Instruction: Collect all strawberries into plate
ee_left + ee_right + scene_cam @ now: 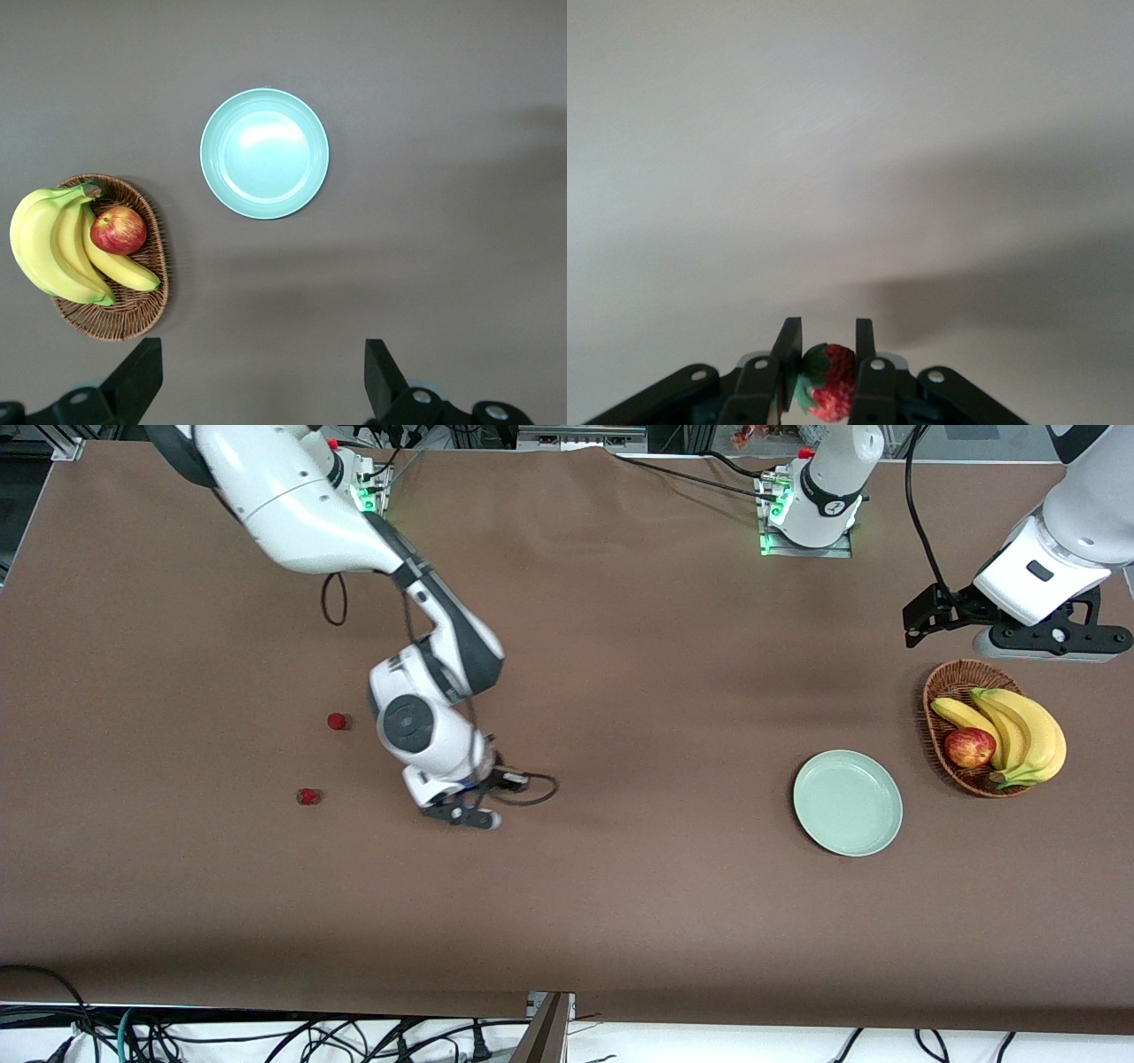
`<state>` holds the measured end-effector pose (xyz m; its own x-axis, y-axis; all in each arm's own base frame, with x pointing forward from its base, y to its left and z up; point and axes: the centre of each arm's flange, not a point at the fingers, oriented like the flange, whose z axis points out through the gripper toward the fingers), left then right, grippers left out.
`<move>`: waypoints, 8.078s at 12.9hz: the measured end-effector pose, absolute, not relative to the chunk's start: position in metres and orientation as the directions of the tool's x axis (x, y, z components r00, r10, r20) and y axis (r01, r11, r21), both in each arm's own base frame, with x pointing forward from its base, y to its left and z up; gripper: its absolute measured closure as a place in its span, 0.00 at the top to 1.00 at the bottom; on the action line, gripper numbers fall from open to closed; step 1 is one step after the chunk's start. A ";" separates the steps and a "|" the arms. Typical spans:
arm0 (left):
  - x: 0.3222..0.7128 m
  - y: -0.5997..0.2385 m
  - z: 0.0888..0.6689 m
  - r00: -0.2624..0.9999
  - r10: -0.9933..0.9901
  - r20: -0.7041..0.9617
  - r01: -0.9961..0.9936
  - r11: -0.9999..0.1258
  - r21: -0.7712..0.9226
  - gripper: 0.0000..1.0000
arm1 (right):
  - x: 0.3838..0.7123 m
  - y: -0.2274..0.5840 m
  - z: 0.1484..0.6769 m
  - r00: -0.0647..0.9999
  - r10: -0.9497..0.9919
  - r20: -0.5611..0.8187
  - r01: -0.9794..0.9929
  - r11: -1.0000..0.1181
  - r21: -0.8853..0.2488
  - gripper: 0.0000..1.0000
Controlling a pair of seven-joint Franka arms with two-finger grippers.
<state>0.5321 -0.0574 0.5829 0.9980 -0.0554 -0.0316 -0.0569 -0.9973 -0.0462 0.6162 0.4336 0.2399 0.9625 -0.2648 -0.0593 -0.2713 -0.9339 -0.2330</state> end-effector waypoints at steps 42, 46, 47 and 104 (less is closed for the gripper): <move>0.485 -0.297 0.174 0.967 0.251 -0.047 0.253 -0.966 0.044 0.96 | 0.512 0.079 0.219 0.993 -0.018 -0.115 -0.020 -1.000 -0.020 1.00; 0.485 -0.298 0.173 0.967 0.250 -0.046 0.252 -0.967 0.047 0.59 | 0.500 0.077 0.193 0.995 -0.019 -0.101 -0.020 -1.000 -0.012 1.00; 0.485 -0.298 0.172 0.967 0.250 -0.046 0.252 -0.967 0.047 0.47 | 0.501 0.077 0.188 0.995 -0.019 -0.094 -0.020 -1.000 -0.011 0.99; 0.615 -0.199 0.260 0.887 -0.462 -0.016 -0.449 -0.869 0.207 1.00 | 0.632 0.475 0.278 0.940 -0.340 -0.006 -0.325 -0.894 -0.310 0.86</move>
<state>0.6145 -0.1994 0.2598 0.8867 -0.4621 -0.0158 -0.4493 -0.8691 0.2069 0.6325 0.4754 0.2781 0.9403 -0.3403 -0.0056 -0.3252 -0.8935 -0.3096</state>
